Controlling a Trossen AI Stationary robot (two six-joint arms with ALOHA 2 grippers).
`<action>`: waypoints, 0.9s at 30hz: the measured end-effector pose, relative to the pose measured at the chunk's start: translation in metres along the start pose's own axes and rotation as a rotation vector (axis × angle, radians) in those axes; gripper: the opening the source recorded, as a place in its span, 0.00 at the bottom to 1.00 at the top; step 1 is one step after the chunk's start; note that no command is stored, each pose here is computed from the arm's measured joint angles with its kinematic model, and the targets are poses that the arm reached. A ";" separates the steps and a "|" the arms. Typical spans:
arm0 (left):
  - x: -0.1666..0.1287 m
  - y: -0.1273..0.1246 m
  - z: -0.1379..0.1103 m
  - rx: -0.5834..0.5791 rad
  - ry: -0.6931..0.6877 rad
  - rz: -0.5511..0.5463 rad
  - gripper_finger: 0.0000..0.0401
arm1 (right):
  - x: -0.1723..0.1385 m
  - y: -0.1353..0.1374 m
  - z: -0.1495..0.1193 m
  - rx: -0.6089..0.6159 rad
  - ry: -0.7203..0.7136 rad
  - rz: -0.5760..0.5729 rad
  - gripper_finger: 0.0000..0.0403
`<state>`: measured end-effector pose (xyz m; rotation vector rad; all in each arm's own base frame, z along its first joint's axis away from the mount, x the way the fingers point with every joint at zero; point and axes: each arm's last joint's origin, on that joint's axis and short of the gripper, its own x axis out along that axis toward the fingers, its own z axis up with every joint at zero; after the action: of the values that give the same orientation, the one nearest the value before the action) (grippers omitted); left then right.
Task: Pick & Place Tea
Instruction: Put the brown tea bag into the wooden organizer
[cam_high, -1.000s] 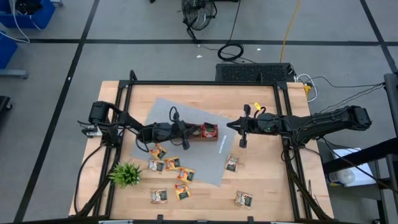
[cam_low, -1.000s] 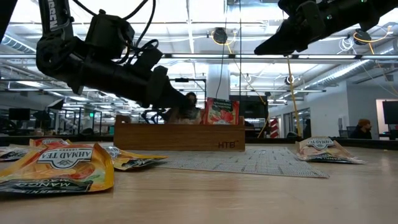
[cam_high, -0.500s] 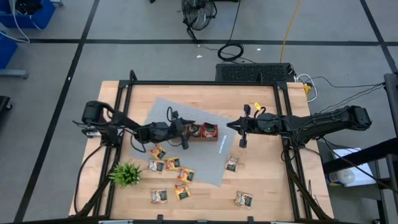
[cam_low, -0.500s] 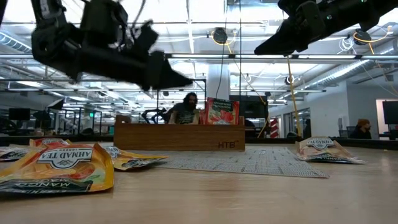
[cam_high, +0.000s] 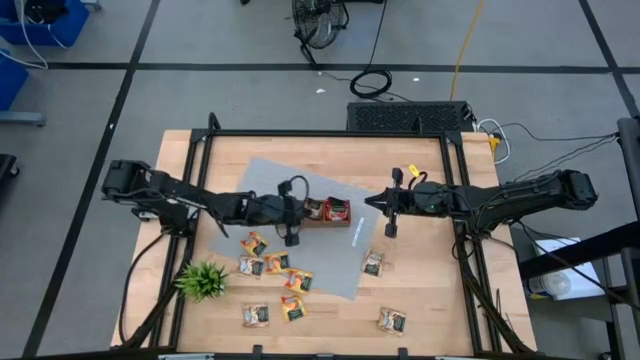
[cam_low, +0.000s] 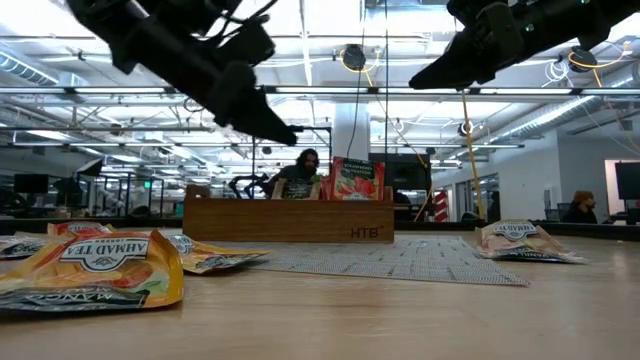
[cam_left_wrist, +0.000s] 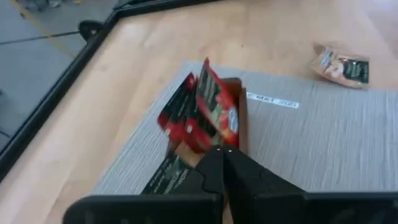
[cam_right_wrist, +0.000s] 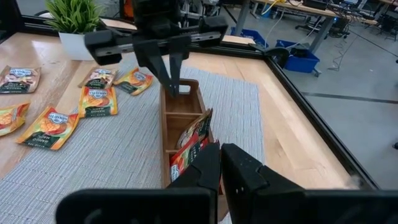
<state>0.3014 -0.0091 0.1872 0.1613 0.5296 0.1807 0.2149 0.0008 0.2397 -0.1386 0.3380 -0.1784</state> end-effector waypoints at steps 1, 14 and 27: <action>0.002 0.001 0.000 0.004 0.016 0.002 0.03 | 0.000 0.000 0.000 0.001 -0.003 0.000 0.02; 0.048 -0.001 -0.021 0.029 0.171 -0.057 0.00 | 0.000 0.000 0.001 0.002 -0.004 0.000 0.02; 0.057 0.007 -0.022 0.032 0.239 0.032 0.00 | 0.000 0.000 0.000 0.001 0.001 0.000 0.02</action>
<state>0.3373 0.0120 0.1423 0.1809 0.7679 0.2244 0.2149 0.0008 0.2397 -0.1373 0.3394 -0.1784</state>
